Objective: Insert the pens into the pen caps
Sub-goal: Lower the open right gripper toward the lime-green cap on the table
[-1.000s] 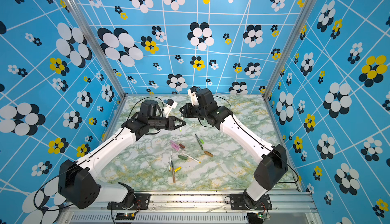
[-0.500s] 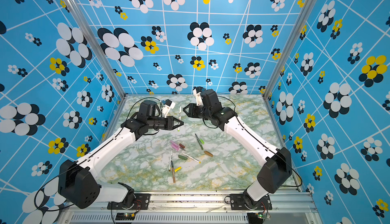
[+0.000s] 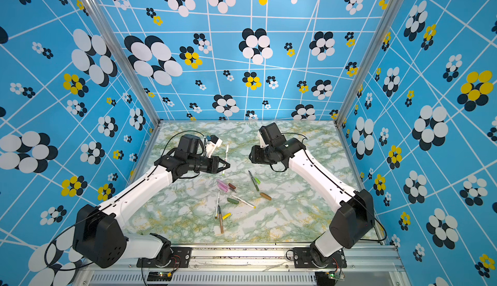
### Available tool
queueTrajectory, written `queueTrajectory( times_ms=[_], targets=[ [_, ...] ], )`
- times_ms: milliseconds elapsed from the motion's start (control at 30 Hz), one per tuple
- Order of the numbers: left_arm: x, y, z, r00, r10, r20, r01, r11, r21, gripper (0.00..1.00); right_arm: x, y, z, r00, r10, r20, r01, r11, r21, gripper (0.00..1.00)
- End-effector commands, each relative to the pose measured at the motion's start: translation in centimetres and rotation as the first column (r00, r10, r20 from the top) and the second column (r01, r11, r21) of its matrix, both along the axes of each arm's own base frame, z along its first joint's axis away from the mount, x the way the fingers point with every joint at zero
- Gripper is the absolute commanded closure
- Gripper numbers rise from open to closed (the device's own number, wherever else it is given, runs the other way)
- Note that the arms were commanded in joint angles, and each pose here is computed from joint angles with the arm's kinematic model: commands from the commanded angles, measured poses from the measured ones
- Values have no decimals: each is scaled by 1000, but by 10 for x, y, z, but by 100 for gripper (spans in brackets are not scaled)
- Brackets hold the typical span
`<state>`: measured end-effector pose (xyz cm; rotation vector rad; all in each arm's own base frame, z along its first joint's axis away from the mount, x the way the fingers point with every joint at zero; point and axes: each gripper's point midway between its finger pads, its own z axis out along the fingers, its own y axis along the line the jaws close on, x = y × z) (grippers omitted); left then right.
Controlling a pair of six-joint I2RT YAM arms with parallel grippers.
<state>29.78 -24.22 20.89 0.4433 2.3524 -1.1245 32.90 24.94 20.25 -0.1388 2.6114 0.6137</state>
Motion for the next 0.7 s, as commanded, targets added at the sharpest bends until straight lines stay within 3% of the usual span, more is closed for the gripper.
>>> queueTrajectory(
  times_ms=[0, 133, 367, 667],
  targets=[
    [-3, 6, 5, 998, 4, 64, -4, 1000, -9, 100, -12, 0, -34, 994, -35, -107, 36, 999, 10, 44],
    [-9, 9, -6, 996, 2, 84, -2, 1000, 0, 100, -12, 7, -55, 984, -91, -151, 104, 991, 82, 37],
    [-21, 2, 1, 992, -46, 118, 43, 999, 24, 100, -12, 13, -81, 944, -229, -237, 280, 936, 212, 36],
    [-28, -6, 0, 991, -66, 120, 62, 997, 41, 100, -4, 5, -112, 898, -351, -264, 413, 880, 233, 37]
  ],
)
